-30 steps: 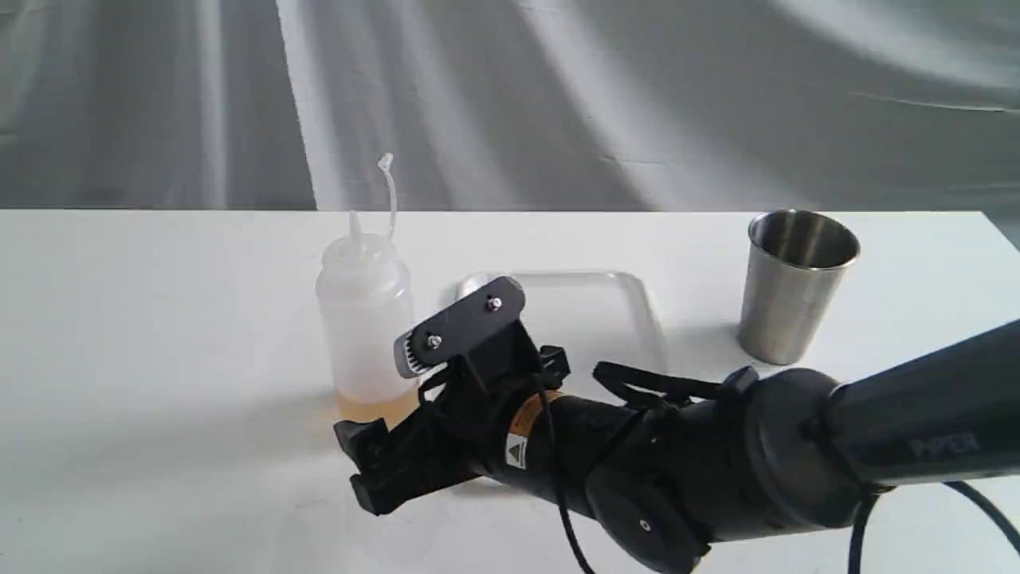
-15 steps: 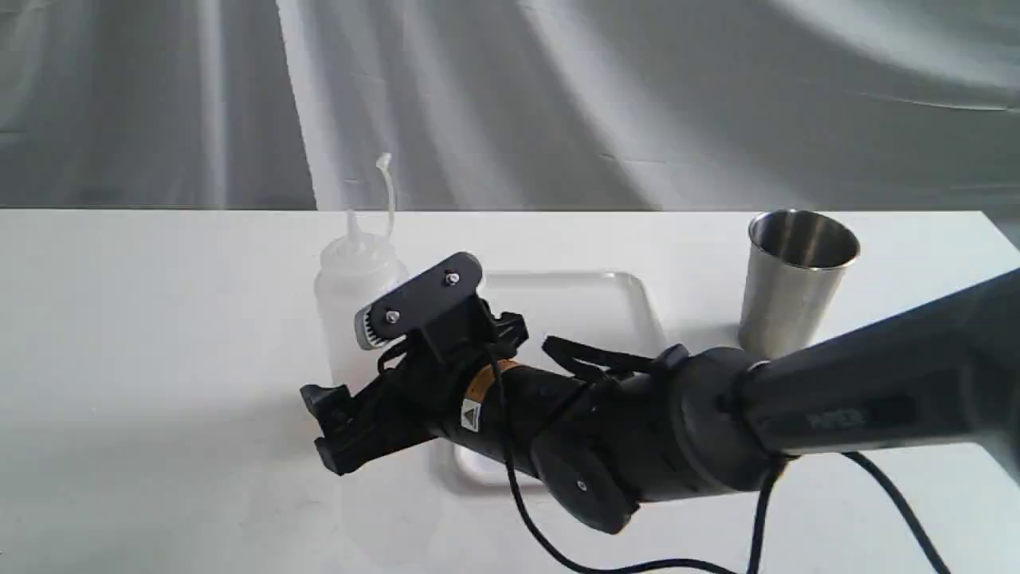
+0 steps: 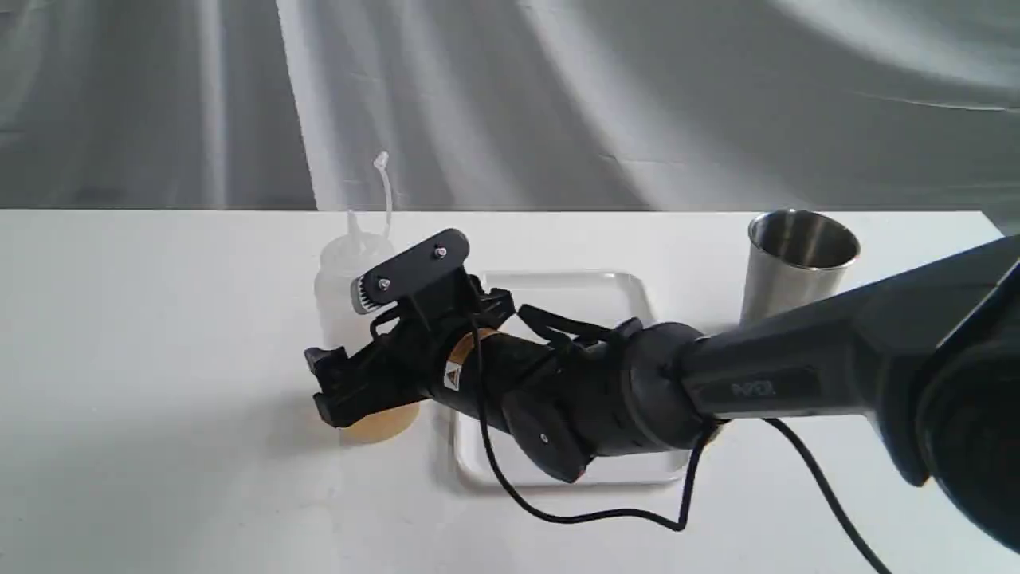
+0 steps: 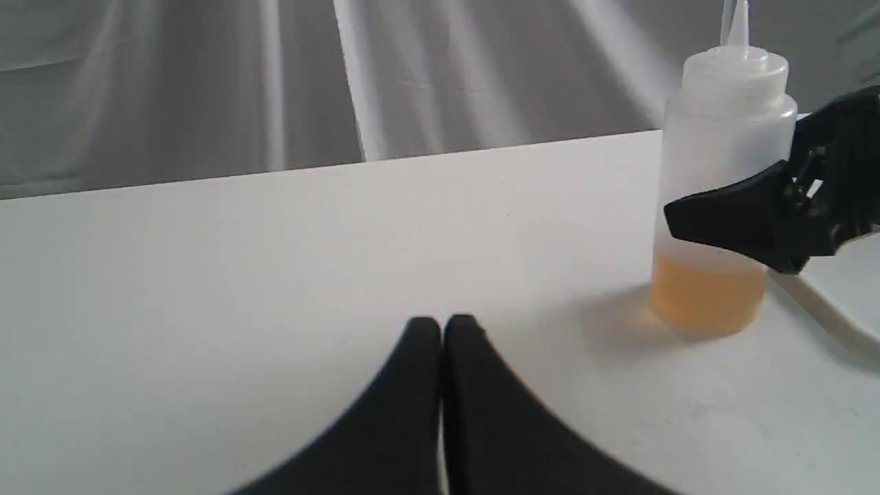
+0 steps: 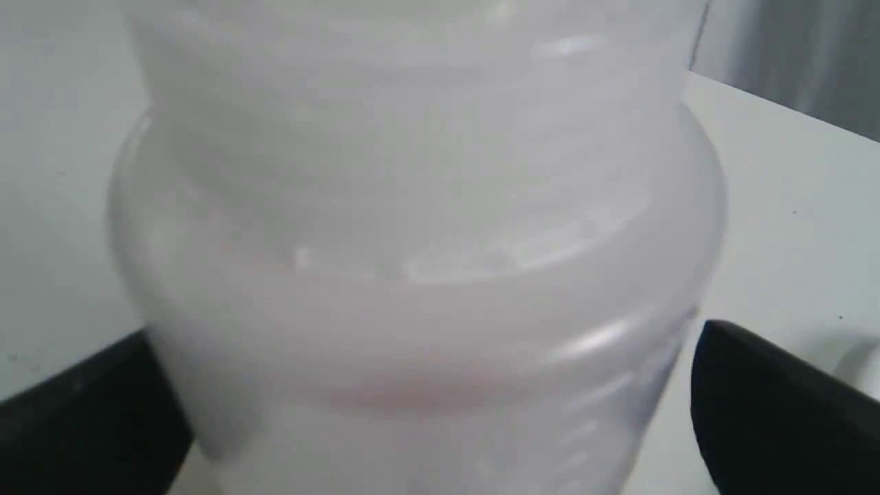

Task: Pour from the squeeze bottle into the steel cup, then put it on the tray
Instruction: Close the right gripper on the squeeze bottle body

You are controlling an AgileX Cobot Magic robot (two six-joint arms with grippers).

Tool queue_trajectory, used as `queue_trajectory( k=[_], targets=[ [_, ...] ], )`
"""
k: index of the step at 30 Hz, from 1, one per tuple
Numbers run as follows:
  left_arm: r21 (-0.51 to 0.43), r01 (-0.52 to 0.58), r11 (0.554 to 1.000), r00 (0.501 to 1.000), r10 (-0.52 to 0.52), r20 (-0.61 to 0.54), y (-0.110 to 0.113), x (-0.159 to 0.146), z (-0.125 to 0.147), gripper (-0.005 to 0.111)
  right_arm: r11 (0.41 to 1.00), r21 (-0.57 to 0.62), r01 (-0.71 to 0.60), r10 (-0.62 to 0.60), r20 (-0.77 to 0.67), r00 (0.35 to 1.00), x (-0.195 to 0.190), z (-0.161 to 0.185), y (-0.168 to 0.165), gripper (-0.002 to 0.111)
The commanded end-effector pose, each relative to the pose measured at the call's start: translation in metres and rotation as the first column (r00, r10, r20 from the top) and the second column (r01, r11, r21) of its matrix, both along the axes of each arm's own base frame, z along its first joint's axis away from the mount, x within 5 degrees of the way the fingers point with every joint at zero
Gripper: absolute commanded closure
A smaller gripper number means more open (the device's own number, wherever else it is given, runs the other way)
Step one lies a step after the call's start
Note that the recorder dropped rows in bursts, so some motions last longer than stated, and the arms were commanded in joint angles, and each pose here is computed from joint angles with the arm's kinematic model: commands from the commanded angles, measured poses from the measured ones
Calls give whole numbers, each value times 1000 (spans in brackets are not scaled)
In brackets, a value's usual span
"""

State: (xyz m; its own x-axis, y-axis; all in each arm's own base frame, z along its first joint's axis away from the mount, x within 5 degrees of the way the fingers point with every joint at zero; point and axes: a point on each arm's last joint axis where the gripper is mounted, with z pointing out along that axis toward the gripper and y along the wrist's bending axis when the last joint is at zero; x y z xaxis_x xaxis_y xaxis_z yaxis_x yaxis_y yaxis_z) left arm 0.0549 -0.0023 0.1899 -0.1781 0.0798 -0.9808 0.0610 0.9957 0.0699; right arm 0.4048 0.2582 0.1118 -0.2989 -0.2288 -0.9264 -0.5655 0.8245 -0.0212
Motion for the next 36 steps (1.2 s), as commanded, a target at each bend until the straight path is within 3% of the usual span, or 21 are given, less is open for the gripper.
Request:
queue_trajectory(
  k=[1,15,18,24,27,33,36],
  targets=[
    [-6,5,1000,1000,-5,5,0,0,-1,107,1000,8,12,-12,6,1000,6,2,-1,14],
    [-3,6,1000,1000,-6,5,0,0,-1,107,1000,6,13,-13,4,1000,7,1,0,16],
    [-3,6,1000,1000,-6,5,0,0,-1,107,1000,6,13,-13,4,1000,7,1,0,25],
    [-6,5,1000,1000,-5,5,0,0,-1,107,1000,7,11,-12,3,1000,7,1,1,63],
    [-4,6,1000,1000,-5,5,0,0,-1,107,1000,9,10,-10,5,1000,6,3,1,76],
    [-4,6,1000,1000,-5,5,0,0,-1,107,999,-43,-12,11,-17,1000,3,21,0,91],
    [-2,6,1000,1000,-6,5,0,0,-1,107,997,-72,-18,16,-27,999,0,39,-2,92]
  ],
)
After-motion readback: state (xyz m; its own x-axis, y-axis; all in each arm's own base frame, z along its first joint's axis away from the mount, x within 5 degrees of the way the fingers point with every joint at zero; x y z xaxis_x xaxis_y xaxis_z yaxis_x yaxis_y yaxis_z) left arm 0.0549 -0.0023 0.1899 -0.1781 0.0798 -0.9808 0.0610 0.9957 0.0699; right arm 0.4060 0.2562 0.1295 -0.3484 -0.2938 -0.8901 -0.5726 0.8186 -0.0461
